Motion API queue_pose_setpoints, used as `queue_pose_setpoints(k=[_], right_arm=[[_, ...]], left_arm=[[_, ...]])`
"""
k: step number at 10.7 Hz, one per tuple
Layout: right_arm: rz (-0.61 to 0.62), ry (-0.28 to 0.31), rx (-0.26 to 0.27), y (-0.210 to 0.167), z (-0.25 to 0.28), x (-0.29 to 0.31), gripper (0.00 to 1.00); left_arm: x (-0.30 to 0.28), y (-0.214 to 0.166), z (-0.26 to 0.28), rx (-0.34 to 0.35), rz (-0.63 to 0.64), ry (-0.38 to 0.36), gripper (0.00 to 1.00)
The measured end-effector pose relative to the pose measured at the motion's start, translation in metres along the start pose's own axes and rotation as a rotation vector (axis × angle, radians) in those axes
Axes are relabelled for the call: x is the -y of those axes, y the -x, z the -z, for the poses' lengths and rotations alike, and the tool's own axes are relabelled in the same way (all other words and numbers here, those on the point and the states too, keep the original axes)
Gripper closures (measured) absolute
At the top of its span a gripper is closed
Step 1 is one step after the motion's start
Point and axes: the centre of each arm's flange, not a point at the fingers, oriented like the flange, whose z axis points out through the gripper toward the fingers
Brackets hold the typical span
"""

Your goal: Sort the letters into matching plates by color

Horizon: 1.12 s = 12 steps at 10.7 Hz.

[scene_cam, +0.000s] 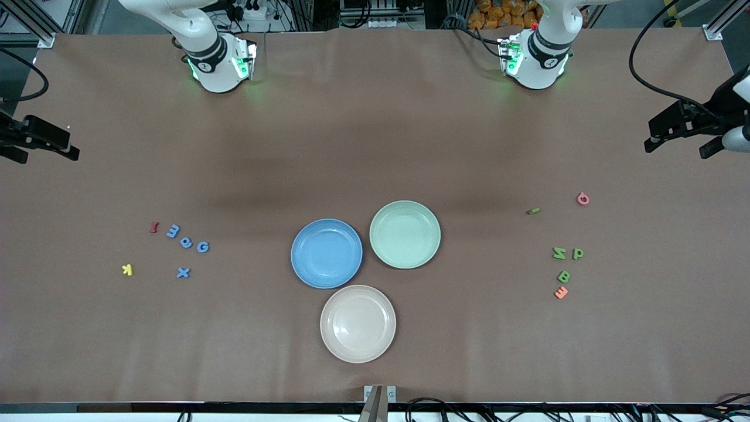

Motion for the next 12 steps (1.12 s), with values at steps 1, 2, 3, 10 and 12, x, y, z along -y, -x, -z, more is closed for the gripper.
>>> queue_pose_setpoints(k=[1,2,3,10,12], right_arm=[[0.001,0.005,0.001,0.000,0.000,0.000,0.00],[0.002,0.008,0.002,0.000,0.000,0.000,0.00],[0.002,0.009,0.003,0.000,-0.001,0.000,0.00],[0.006,0.011,0.010,-0.002,-0.004,0.001,0.00],[0.005,0.011,0.023,-0.004,-0.011,0.001,0.00]], left_arm=[[0.004,0.001,-0.009,0.018,0.012,0.003,0.00],[0.005,0.001,-0.019,0.022,0.039,0.004,0.00],[0.004,0.001,-0.029,0.017,0.072,0.003,0.00],[-0.016,0.018,-0.148,0.148,0.478,-0.029,0.00],[-0.014,0.023,-0.174,0.157,0.577,-0.039,0.00]])
